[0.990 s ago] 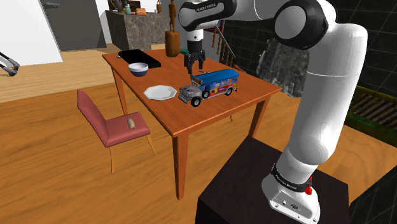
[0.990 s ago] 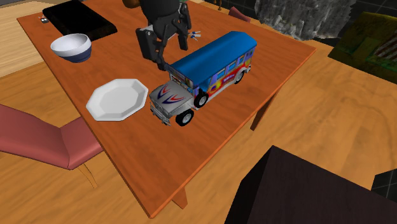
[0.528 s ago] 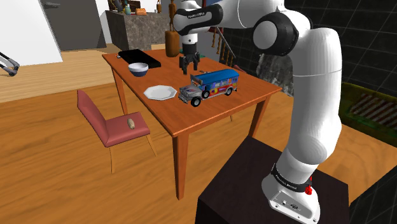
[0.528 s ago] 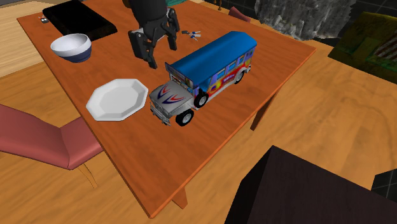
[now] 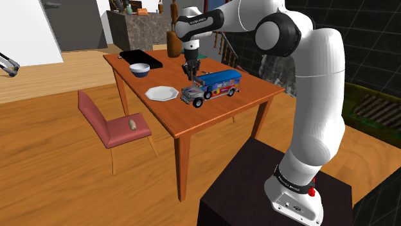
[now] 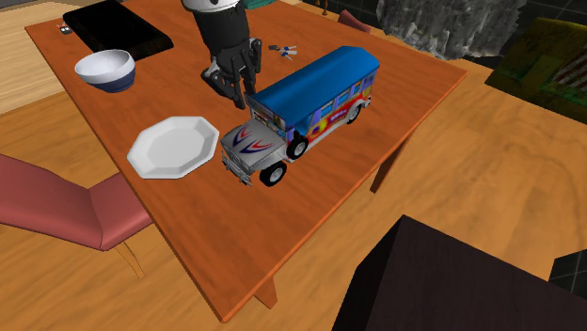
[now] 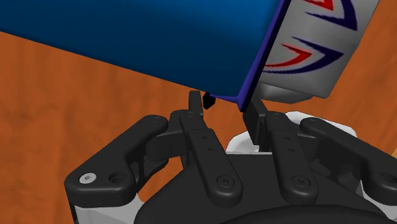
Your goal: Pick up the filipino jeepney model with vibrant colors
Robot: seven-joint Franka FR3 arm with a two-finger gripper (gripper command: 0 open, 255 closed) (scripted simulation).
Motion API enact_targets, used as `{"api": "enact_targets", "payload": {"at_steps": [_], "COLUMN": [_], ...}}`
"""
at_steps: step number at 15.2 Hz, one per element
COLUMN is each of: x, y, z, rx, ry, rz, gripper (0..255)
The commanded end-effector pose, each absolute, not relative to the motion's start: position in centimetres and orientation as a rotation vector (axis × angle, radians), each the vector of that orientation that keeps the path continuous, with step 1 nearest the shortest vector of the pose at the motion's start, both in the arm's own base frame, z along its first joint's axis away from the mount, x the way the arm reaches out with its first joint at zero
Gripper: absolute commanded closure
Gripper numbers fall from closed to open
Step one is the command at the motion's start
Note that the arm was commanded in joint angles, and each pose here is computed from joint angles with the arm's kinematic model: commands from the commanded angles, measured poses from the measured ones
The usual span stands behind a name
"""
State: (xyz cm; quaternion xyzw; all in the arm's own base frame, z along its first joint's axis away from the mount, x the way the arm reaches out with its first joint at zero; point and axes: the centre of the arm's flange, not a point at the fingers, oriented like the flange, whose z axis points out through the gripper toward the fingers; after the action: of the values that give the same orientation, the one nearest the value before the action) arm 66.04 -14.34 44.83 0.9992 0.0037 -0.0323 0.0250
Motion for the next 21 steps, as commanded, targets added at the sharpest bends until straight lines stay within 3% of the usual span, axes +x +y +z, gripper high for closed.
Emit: {"api": "enact_targets", "payload": {"at_steps": [1, 8, 21], "x": [66.0, 66.0, 66.0], "y": [-14.4, -14.3, -14.3], "z": [44.8, 44.8, 51.7], "rx": [3.090, 3.090, 3.090], "ry": [0.011, 0.011, 0.011], "rz": [-0.100, -0.100, -0.100], "gripper": [255, 255, 255]}}
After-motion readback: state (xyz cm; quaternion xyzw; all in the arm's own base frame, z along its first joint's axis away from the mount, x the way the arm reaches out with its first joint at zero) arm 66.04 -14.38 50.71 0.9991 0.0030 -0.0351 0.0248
